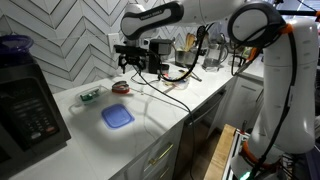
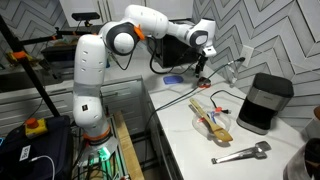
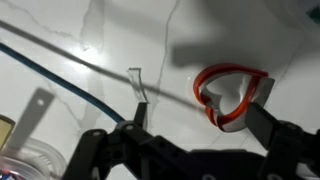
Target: Put the cookie cutter on the microwave
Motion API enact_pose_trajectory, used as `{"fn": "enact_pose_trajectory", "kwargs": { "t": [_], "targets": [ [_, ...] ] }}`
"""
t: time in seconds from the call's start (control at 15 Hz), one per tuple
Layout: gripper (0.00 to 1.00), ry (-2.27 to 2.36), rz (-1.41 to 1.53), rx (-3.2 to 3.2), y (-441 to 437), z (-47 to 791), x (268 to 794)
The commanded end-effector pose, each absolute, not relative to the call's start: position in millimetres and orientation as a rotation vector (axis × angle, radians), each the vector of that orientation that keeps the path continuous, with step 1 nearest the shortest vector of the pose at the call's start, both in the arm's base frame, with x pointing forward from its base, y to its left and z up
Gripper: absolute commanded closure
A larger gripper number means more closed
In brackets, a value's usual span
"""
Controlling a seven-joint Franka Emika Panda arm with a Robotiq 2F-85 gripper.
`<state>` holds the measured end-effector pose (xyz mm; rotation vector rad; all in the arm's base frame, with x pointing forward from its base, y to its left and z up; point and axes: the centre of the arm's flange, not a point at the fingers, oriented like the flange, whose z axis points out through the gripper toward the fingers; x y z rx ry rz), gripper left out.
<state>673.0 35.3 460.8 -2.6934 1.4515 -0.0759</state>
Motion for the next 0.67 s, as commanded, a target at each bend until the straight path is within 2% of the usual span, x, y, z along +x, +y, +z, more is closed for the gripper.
{"fn": "enact_pose_trajectory", "kwargs": {
  "t": [0.0, 0.6],
  "targets": [
    [0.00, 1.620, -0.035, -2.595, 50.0, 441.4, 678.7],
    [0.00, 1.631, -0.154, -2.548, 54.7, 386.1, 704.7]
  ]
}}
